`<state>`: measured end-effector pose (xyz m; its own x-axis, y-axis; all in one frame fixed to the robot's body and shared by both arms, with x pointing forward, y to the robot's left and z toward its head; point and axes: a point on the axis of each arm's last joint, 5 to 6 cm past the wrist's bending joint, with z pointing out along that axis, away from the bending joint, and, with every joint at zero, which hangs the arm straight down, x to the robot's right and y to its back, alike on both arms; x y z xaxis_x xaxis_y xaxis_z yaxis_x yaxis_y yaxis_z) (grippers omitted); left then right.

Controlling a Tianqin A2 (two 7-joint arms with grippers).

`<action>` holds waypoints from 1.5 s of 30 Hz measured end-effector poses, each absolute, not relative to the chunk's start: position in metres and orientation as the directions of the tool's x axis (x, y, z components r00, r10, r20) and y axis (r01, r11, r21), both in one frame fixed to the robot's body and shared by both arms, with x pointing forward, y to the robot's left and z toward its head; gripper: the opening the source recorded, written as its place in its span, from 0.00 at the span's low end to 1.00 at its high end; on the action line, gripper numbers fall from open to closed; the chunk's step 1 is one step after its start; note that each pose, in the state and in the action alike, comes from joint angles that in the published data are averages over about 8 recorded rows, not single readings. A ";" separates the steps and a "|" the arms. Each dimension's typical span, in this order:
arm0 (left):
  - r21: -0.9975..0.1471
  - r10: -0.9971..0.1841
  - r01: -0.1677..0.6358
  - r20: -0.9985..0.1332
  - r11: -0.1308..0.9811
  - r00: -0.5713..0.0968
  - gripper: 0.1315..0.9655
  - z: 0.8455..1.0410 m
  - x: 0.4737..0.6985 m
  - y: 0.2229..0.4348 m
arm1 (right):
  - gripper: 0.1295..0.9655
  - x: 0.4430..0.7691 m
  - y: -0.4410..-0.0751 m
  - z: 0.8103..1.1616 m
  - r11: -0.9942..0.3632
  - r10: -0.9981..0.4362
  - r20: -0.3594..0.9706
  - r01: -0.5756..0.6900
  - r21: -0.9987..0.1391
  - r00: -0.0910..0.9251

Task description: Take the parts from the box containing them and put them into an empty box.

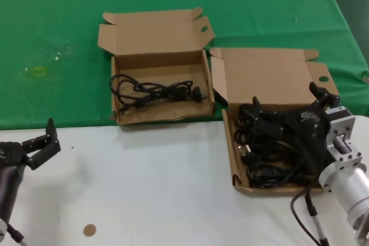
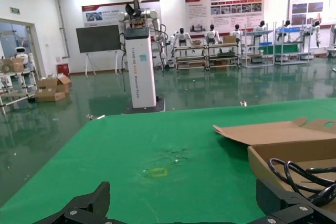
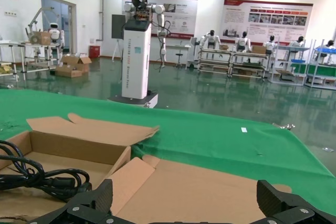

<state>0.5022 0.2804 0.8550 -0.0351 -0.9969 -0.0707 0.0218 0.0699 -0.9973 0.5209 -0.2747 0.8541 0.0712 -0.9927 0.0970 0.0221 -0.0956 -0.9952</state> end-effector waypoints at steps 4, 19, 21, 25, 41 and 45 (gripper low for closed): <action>-0.997 -0.997 0.022 -0.071 0.070 -0.035 1.00 0.855 0.502 0.280 | 1.00 0.521 -0.275 0.854 -0.096 -0.993 0.097 0.022 -0.995 0.071; -0.997 -0.997 0.022 -0.071 0.070 -0.035 1.00 0.855 0.502 0.280 | 1.00 0.521 -0.275 0.854 -0.096 -0.993 0.097 0.022 -0.995 0.071; -0.997 -0.997 0.022 -0.071 0.070 -0.035 1.00 0.855 0.502 0.280 | 1.00 0.521 -0.275 0.854 -0.096 -0.993 0.097 0.022 -0.995 0.071; -0.997 -0.997 0.022 -0.071 0.070 -0.035 1.00 0.855 0.502 0.280 | 1.00 0.521 -0.275 0.854 -0.096 -0.993 0.097 0.022 -0.995 0.071; -0.997 -0.997 0.022 -0.071 0.070 -0.035 1.00 0.855 0.502 0.280 | 1.00 0.521 -0.275 0.854 -0.096 -0.993 0.097 0.022 -0.995 0.071; -0.997 -0.997 0.022 -0.071 0.070 -0.035 1.00 0.855 0.502 0.280 | 1.00 0.521 -0.275 0.854 -0.096 -0.993 0.097 0.022 -0.995 0.071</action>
